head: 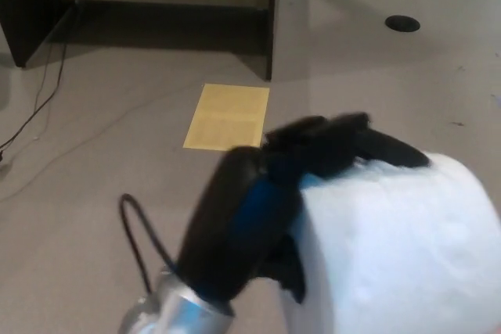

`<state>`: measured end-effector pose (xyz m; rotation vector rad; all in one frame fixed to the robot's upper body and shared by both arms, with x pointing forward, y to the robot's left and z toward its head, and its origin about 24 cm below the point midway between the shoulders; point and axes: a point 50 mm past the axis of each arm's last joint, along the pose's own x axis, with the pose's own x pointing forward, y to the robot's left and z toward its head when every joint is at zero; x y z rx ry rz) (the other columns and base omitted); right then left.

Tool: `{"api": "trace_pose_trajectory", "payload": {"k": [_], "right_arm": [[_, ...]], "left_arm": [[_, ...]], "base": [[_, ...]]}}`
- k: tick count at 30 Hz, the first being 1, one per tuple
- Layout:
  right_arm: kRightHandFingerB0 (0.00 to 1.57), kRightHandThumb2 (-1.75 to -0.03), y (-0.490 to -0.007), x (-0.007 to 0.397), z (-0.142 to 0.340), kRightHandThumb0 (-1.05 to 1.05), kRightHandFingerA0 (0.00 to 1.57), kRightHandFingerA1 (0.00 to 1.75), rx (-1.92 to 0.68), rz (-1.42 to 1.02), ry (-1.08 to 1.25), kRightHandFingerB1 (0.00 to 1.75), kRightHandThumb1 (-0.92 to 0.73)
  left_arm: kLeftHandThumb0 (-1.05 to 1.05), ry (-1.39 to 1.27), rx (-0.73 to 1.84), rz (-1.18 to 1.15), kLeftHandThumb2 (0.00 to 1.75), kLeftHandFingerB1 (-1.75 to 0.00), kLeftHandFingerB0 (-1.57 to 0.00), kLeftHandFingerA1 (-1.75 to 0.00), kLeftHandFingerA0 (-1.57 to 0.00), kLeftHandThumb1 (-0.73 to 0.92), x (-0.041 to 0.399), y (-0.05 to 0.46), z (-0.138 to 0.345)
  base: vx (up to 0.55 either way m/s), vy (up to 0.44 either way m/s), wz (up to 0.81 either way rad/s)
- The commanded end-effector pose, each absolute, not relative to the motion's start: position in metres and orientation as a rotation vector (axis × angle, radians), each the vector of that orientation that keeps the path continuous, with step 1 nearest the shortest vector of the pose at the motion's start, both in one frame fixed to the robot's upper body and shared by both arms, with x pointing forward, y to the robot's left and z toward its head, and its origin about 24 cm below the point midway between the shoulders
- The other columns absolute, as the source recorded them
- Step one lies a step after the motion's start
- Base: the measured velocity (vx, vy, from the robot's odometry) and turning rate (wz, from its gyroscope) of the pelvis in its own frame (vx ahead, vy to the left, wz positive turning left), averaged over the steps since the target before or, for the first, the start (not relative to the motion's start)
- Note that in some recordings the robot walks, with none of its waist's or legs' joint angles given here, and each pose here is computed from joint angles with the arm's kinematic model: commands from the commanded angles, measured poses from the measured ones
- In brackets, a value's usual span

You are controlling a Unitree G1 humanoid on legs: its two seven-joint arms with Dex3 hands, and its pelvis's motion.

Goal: A person is holding a toilet paper roll and the robot extends its left hand to grab the roll by inserting its thumb into the gap in the middle and brings its hand down by its side. Then it extends its arm again to hand the toilet paper roll back to the person.

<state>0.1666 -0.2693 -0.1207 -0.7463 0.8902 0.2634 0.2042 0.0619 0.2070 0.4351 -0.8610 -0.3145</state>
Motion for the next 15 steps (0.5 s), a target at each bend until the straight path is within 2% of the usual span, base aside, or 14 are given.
{"api": "trace_pose_trajectory", "payload": {"k": [1,3,5,7,9,11,13,15], "right_arm": [[0.57,-0.6,-0.278,0.16,-0.121,-0.35,0.74,0.58,-0.745,0.242,0.917,0.43,-0.66],[0.57,-0.6,-0.277,0.151,-0.125,-0.37,0.73,0.58,-0.731,0.246,0.939,0.43,-0.66],[0.56,-0.6,-0.277,0.158,-0.122,-0.36,0.71,0.6,-0.723,0.248,0.922,0.43,-0.66],[0.54,-0.6,-0.278,0.184,-0.11,-0.36,0.73,0.55,-0.738,0.226,0.878,0.41,-0.67],[0.55,-0.6,-0.283,0.191,-0.105,-0.37,0.75,0.56,-0.748,0.202,0.862,0.41,-0.67],[0.57,-0.6,-0.289,0.185,-0.105,-0.37,0.76,0.56,-0.74,0.172,0.867,0.42,-0.66],[0.57,-0.6,-0.298,0.182,-0.102,-0.37,0.75,0.56,-0.74,0.142,0.864,0.42,-0.65],[0.58,-0.6,-0.306,0.174,-0.102,-0.38,0.74,0.55,-0.736,0.122,0.876,0.43,-0.65]], "left_arm": [[0.01,-0.874,0.411,-0.274,0.85,-1.2,-0.84,-1.45,-0.95,0.66,0.205,0.091,0.201],[0.01,-0.84,0.411,-0.22,0.93,-1.2,-0.86,-1.42,-1.03,0.63,0.201,0.103,0.194],[0.0,-0.833,0.379,-0.211,0.9,-1.2,-0.83,-1.39,-1.04,0.66,0.206,0.111,0.192],[-0.08,-0.815,0.373,-0.172,0.87,-1.16,-0.84,-1.32,-1.07,0.69,0.224,0.119,0.196],[-0.1,-0.801,0.341,-0.182,0.89,-1.15,-0.84,-1.32,-1.07,0.68,0.232,0.122,0.196],[-0.07,-0.795,0.346,-0.184,0.87,-1.18,-0.79,-1.42,-1.0,0.71,0.232,0.126,0.192],[-0.05,-0.792,0.36,-0.176,0.84,-1.15,-0.79,-1.41,-0.98,0.72,0.232,0.132,0.187],[0.02,-0.735,0.344,-0.142,0.88,-1.11,-0.82,-1.33,-0.97,0.69,0.228,0.143,0.174]], "base": [[0.0,0.0,0.0],[0.0,0.0,0.0],[0.0,0.0,0.0],[0.0,0.0,0.0],[0.0,0.0,0.0],[0.0,0.0,0.0],[0.0,0.0,0.03],[0.0,0.0,0.0]]}}
